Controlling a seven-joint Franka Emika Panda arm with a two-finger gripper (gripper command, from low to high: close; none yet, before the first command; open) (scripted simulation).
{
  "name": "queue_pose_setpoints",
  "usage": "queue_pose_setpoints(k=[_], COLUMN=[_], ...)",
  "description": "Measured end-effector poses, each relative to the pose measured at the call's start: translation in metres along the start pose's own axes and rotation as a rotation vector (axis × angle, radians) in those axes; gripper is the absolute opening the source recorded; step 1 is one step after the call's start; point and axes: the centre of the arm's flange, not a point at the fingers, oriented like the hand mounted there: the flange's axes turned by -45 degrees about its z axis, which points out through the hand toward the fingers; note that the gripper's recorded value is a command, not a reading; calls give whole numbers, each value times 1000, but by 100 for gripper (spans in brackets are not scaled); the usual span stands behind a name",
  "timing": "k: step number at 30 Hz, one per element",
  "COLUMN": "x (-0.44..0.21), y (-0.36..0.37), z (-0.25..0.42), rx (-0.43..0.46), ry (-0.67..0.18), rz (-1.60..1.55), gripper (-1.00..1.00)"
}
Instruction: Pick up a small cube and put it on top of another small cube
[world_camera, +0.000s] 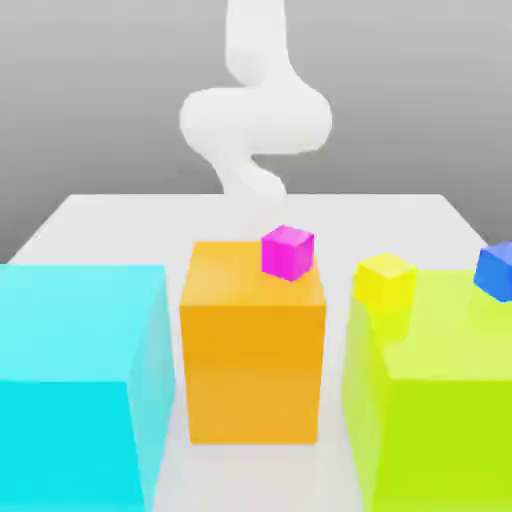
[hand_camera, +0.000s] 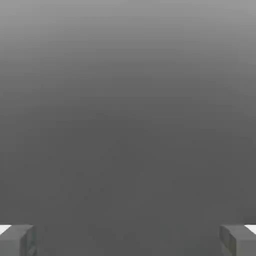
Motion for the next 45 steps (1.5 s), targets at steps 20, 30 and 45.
queue_pose_setpoints(k=[20,30,45], x=[-230,-438,-451], y=[-377,-391,-239], z=[228,268,304], rx=[143,100,-55], ry=[-514,-779,-763], rz=[-643,-662,134], gripper=[0,0,0])
